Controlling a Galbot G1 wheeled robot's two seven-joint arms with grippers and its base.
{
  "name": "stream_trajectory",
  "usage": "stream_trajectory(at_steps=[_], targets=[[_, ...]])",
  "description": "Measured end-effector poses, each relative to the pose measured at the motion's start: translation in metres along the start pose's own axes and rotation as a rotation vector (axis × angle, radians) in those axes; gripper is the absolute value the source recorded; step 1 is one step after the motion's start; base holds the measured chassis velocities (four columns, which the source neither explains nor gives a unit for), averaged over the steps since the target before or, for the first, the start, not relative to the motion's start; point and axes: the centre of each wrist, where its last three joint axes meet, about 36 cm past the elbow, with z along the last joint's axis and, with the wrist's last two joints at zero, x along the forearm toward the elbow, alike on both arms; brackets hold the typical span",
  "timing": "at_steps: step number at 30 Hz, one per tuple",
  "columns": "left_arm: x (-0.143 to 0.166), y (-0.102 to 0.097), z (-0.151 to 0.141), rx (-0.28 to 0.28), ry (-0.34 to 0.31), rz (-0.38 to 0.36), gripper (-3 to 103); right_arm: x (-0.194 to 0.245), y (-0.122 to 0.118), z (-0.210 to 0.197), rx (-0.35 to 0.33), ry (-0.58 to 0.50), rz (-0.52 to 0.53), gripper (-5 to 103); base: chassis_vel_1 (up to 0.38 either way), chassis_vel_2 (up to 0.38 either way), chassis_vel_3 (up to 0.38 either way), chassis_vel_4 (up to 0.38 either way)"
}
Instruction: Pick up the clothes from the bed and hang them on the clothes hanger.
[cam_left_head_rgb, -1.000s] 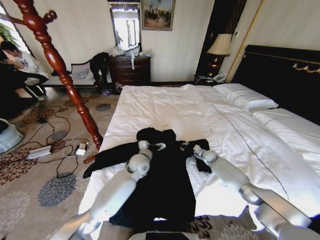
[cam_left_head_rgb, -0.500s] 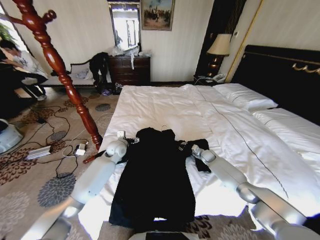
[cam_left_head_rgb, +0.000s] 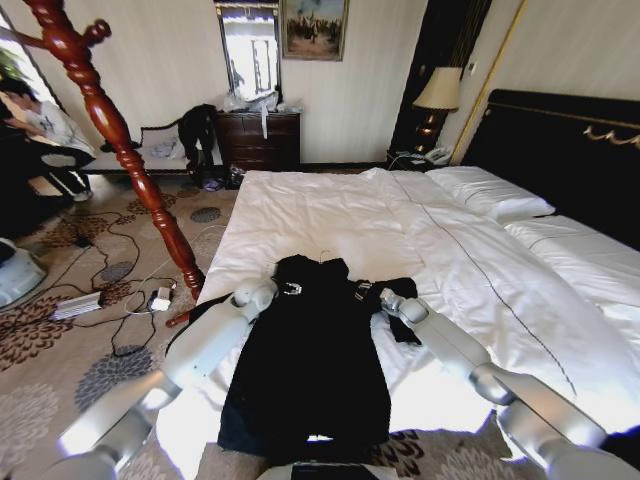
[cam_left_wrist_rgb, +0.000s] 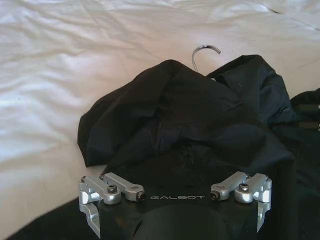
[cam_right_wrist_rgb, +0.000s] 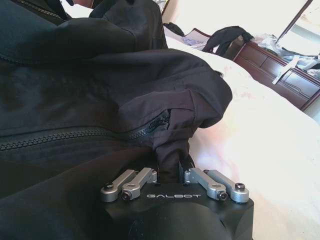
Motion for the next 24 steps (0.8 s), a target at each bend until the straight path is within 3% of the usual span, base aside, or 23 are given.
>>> stream_trajectory(at_steps=[6, 10, 24], targets=[[-0.010, 0.000, -0.005, -0.085, 0.000, -0.049, 100, 0.008, -0.005, 0.001, 0.012, -0.007, 0.010, 18, 0.000, 0.000, 0.000, 0.000], [-0.016, 0.002, 0.000, -0.109, 0.014, -0.067, 100, 0.009, -0.006, -0.002, 0.016, -0.017, 0.014, 18, 0.000, 0.000, 0.000, 0.000], [-0.025, 0.002, 0.006, -0.137, 0.031, -0.068, 100, 0.006, -0.011, -0.006, 0.017, -0.022, 0.025, 18, 0.000, 0.000, 0.000, 0.000]])
